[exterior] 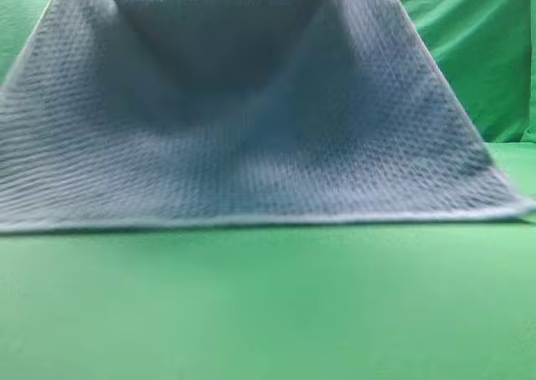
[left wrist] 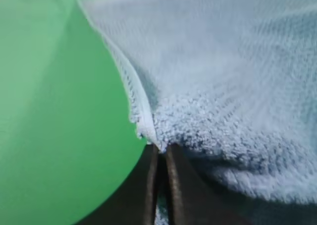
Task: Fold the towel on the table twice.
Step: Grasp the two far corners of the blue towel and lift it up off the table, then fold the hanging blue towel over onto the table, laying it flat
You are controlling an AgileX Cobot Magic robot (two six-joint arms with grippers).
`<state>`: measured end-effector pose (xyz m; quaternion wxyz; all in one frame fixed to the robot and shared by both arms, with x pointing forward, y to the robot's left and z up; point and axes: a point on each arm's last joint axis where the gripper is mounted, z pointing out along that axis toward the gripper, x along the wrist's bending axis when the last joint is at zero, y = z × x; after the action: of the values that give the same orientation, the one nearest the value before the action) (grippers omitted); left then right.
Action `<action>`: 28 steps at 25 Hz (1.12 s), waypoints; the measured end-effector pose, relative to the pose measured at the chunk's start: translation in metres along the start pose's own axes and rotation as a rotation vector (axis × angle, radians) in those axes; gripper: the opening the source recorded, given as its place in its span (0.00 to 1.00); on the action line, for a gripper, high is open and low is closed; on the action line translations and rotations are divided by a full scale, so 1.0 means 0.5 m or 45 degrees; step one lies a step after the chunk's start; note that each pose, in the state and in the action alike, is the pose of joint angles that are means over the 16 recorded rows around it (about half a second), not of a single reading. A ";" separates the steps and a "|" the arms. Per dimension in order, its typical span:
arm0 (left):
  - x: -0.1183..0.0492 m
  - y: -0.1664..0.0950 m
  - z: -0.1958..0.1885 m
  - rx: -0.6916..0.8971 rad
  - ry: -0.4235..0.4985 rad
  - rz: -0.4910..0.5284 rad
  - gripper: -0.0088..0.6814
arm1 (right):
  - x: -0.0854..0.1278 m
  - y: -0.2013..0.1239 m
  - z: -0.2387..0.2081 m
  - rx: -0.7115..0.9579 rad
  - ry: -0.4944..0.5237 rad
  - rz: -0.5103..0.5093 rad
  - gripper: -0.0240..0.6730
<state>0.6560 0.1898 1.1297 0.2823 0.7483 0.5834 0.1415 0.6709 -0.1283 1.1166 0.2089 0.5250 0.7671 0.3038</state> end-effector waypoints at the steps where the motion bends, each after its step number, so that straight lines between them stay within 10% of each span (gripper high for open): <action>1: -0.003 0.014 -0.020 -0.051 -0.001 0.006 0.01 | -0.002 0.019 -0.018 -0.059 -0.004 -0.006 0.03; 11: -0.020 0.084 -0.138 -0.348 -0.010 0.040 0.01 | -0.027 0.108 -0.125 -0.367 -0.051 -0.070 0.03; 28: -0.024 -0.018 -0.141 -0.214 -0.055 0.012 0.01 | -0.040 -0.014 -0.134 0.069 -0.110 -0.022 0.03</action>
<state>0.6073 0.1980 1.1820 0.3559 0.7275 0.5599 0.1752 0.6306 -0.1651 1.1606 0.2304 0.5364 0.7698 0.2581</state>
